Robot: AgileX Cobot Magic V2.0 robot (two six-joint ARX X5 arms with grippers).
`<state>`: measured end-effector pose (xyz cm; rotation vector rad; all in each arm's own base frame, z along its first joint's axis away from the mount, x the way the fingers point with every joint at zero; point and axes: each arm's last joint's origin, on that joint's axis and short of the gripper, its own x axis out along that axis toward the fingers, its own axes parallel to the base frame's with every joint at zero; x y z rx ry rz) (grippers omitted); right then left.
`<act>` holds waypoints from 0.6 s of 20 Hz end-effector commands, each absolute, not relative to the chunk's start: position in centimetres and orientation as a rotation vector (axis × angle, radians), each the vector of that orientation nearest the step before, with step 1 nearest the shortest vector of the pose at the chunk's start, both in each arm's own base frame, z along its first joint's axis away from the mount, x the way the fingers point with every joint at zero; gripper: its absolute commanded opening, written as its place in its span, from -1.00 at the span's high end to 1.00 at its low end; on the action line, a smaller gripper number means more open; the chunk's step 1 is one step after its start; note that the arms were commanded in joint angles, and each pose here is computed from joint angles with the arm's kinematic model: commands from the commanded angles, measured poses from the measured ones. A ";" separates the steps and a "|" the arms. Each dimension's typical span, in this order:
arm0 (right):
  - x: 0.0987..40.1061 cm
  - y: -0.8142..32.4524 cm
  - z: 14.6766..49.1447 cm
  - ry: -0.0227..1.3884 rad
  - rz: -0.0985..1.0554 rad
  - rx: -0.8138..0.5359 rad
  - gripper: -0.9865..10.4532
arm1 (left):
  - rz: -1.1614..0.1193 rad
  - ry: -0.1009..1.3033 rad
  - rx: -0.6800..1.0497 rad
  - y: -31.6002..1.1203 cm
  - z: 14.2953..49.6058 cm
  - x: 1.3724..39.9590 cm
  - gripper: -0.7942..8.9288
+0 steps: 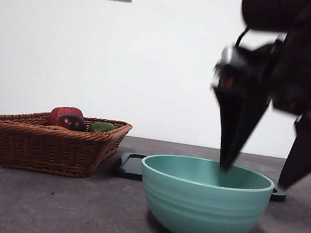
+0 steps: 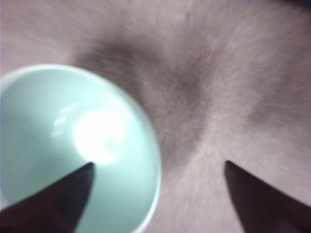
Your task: Pick up the wifruite, put it on the bowl, pick up the plate, put it on desk
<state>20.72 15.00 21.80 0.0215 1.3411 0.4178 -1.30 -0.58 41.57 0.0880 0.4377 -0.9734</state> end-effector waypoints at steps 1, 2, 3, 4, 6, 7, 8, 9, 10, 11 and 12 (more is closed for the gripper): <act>19.8 14.6 25.7 1.218 0.447 0.048 -0.14 | -0.984 0.421 0.085 -0.6 41.9 -1.3 -0.45; 19.2 14.1 27.1 1.182 0.447 0.052 -0.17 | -0.985 0.421 0.085 -0.6 41.9 -1.3 -0.45; 18.2 13.4 28.8 1.139 0.465 0.059 -0.17 | -0.984 0.421 0.085 -0.6 41.9 -1.3 -0.45; 17.1 12.6 30.4 1.095 0.487 0.061 -0.17 | -0.984 0.421 0.085 -0.6 41.9 -1.3 -0.45; 14.6 10.9 33.4 1.008 0.523 0.069 -0.17 | -0.984 0.421 0.085 -0.6 41.9 -1.3 -0.45; 13.4 10.0 34.6 0.961 0.541 0.074 -0.17 | -0.984 0.421 0.085 -0.6 41.9 -1.3 -0.45; 11.9 8.9 35.9 0.902 0.559 0.087 -0.17 | -0.985 0.421 0.085 -0.6 41.9 -1.3 -0.45; 10.7 8.1 36.8 0.853 0.576 0.093 -0.17 | -0.984 0.421 0.085 -0.6 41.9 -1.3 -0.45; 6.8 5.3 38.9 0.673 0.632 0.100 -0.17 | -0.985 0.421 0.085 -0.6 41.9 -1.3 -0.45; 5.6 4.4 39.1 0.627 0.643 0.112 -0.17 | -0.985 0.421 0.085 -0.6 41.9 -1.3 -0.45; 4.6 3.7 39.3 0.593 0.651 0.119 -0.17 | -0.985 0.421 0.085 -0.6 41.9 -1.3 -0.45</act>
